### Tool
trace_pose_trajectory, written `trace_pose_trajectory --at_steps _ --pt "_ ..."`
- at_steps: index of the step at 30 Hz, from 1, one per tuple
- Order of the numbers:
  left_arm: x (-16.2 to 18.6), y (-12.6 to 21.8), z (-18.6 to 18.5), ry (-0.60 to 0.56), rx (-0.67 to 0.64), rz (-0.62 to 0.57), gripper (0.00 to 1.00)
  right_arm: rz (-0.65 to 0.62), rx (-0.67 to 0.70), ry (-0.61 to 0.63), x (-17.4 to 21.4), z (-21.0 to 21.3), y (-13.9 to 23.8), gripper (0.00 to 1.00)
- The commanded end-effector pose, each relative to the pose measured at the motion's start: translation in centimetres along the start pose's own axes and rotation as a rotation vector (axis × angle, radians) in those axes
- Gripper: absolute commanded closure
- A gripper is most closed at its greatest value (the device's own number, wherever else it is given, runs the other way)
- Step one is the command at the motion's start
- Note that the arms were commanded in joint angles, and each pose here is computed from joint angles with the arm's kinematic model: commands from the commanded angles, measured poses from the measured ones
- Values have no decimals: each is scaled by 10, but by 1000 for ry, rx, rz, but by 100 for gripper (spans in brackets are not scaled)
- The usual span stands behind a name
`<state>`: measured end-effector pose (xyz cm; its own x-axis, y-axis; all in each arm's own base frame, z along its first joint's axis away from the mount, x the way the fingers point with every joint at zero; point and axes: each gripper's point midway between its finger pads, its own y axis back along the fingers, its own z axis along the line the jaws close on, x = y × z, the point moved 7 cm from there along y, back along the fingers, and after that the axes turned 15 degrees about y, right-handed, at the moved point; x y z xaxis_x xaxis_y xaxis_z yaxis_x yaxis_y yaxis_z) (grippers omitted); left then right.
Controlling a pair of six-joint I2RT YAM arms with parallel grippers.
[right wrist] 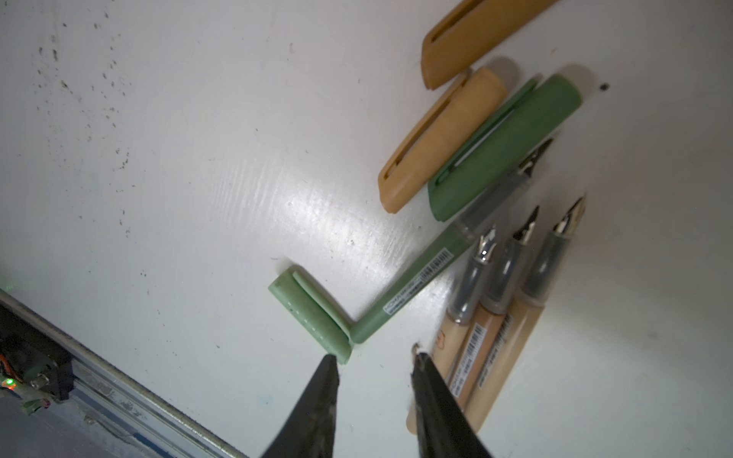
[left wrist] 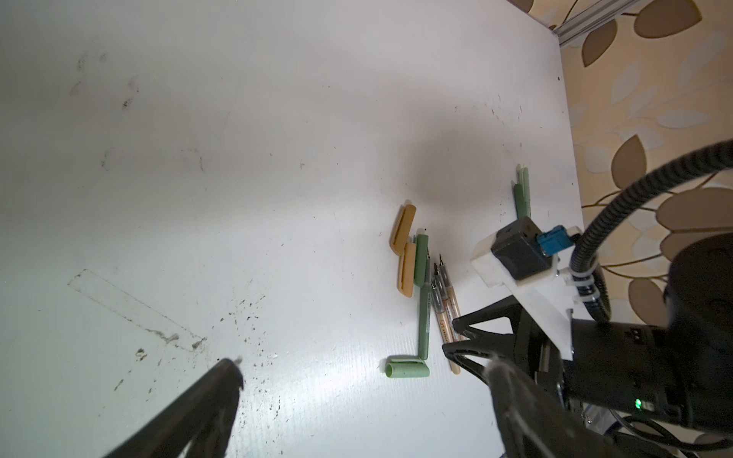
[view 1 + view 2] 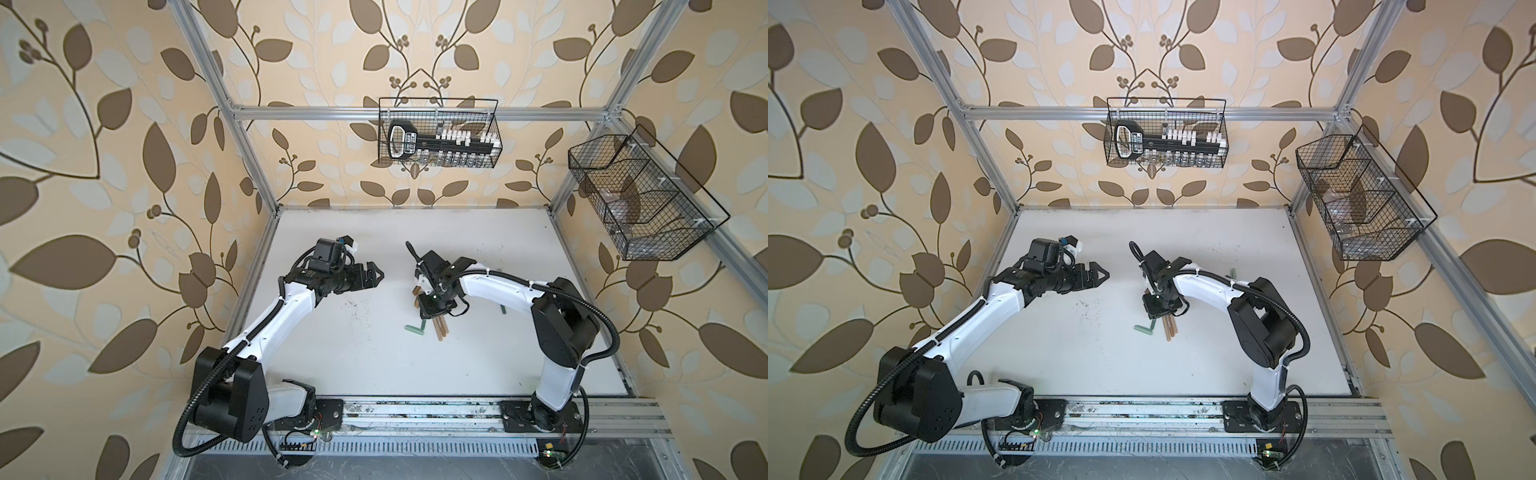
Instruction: Insert the pens into the pen caps
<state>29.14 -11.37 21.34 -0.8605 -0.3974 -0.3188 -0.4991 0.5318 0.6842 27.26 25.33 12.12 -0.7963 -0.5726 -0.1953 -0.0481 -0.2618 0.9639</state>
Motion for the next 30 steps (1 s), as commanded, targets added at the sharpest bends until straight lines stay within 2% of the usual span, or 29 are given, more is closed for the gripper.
trace_pose_trajectory --at_steps 1,12,22,30 --pt "-13 6 -15 -38 38 -38 1 38 -4 -30 3 2 -11 66" --pt "-8 12 -12 -51 19 -43 1 77 28 -80 -3 -1 -32 67" --pt "-8 14 -12 -52 18 -50 1 165 145 -114 0 -8 -41 78" --pt "-11 11 -14 -45 30 -56 1 204 169 -145 7 -11 -46 78"
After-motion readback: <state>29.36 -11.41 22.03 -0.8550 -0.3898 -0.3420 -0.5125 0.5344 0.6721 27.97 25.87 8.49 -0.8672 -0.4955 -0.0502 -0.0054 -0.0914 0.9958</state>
